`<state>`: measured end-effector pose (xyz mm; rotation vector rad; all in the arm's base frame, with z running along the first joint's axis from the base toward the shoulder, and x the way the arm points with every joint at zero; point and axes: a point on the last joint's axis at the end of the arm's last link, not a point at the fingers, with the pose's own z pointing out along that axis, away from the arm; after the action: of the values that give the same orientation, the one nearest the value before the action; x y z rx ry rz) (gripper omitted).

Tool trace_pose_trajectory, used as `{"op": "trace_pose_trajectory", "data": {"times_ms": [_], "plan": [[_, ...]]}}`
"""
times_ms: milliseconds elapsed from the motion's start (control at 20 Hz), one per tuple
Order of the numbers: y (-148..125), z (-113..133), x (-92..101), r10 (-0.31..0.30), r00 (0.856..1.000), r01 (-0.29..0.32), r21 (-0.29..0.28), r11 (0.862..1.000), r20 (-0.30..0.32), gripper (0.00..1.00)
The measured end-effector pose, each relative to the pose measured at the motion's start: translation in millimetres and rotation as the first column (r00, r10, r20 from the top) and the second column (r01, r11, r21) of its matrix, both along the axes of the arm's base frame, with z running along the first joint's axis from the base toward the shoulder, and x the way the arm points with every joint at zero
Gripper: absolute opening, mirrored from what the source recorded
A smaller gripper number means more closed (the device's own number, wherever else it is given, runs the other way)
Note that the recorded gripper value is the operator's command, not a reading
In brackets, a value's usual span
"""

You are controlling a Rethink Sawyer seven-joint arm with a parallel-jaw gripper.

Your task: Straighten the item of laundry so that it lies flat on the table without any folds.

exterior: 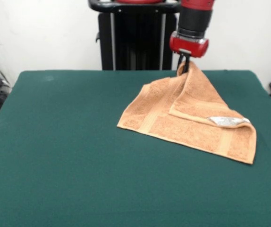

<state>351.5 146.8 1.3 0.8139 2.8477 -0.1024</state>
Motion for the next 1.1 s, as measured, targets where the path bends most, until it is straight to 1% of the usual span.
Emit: {"op": "trace_pose_trajectory", "data": {"times_ms": [400,450,650,900,1100], "plan": [[0,0,-0.4,0.003,1.000,-0.003,0.001,1.000,0.000,0.00],[1,0,-1.1,0.005,1.000,-0.005,0.001,1.000,-0.001,1.00],[3,0,-2.4,0.013,1.000,-0.013,0.000,1.000,-0.001,1.00],[11,0,-7.9,0.036,0.999,-0.036,0.001,0.999,-0.005,1.00],[11,1,-8.7,0.036,0.999,-0.036,0.001,0.999,-0.007,1.00]]}}
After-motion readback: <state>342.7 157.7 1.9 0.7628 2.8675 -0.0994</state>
